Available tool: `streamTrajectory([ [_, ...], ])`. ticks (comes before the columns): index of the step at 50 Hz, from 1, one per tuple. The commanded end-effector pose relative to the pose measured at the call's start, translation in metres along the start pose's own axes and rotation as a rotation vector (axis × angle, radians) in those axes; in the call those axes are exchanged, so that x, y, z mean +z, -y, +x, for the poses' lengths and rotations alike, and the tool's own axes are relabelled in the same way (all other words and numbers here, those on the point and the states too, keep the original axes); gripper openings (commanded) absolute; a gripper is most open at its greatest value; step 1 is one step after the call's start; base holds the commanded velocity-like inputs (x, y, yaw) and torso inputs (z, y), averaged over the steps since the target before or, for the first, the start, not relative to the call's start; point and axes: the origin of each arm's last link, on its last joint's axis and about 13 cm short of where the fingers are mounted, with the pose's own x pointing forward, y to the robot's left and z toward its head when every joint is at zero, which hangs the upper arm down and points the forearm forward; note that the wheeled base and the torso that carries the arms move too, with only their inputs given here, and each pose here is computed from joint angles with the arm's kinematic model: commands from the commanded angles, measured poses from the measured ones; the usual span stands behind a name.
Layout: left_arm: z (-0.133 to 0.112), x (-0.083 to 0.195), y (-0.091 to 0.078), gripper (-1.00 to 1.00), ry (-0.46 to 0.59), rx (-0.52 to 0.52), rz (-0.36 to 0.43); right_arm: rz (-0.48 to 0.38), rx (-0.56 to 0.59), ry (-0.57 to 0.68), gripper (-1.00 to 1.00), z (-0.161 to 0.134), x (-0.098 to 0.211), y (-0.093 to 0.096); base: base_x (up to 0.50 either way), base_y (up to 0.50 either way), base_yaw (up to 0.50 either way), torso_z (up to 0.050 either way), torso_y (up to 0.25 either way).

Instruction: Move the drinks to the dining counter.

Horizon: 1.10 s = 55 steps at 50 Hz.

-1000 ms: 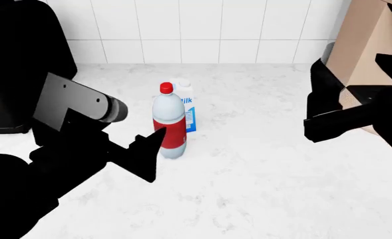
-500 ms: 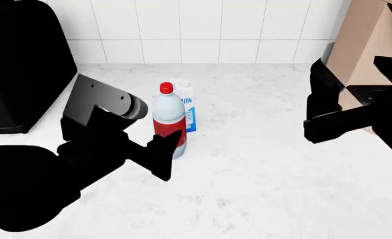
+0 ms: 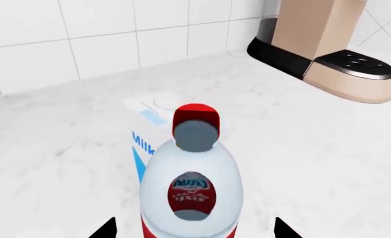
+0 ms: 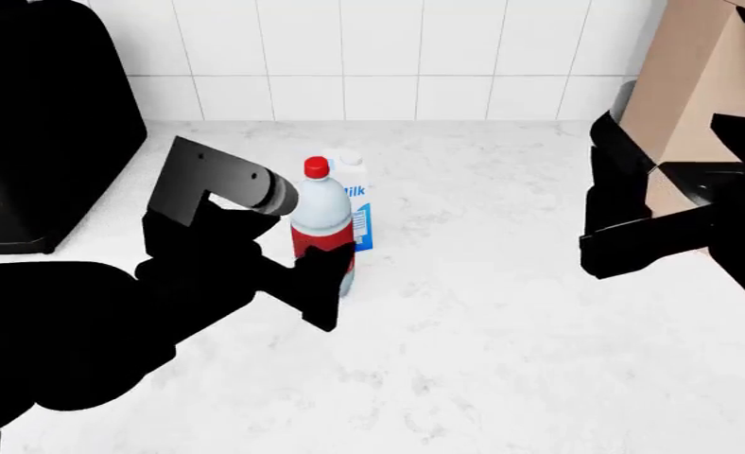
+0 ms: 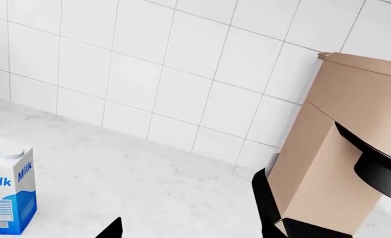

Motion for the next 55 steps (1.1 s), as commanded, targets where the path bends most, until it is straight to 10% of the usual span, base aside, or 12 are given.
streamTrajectory([
  [1, 0.008, -0.003, -0.001, 1.0, -0.005, -0.046, -0.044, 0.005, -0.002, -0.002, 1.0, -0.002, -0.002, 0.001, 0.0, 0.0, 0.0, 0.0, 0.0],
  [16, 0.011, -0.009, -0.011, 1.0, -0.001, 0.018, -0.046, -0.001, 0.011, -0.005, 1.0, 0.002, -0.001, -0.001, 0.0, 0.0, 0.0, -0.001, 0.0],
  [17, 0.01, -0.01, -0.011, -1.0, -0.009, 0.01, -0.046, -0.001, 0.01, -0.006, 1.0, 0.002, -0.002, -0.001, 0.0, 0.0, 0.0, -0.011, 0.0],
  [55, -0.049, 0.03, 0.001, -1.0, 0.193, 0.135, 0.026, -0.027, 0.09, -0.054, 1.0, 0.015, -0.011, -0.014, 0.0, 0.0, 0.0, -0.004, 0.0],
])
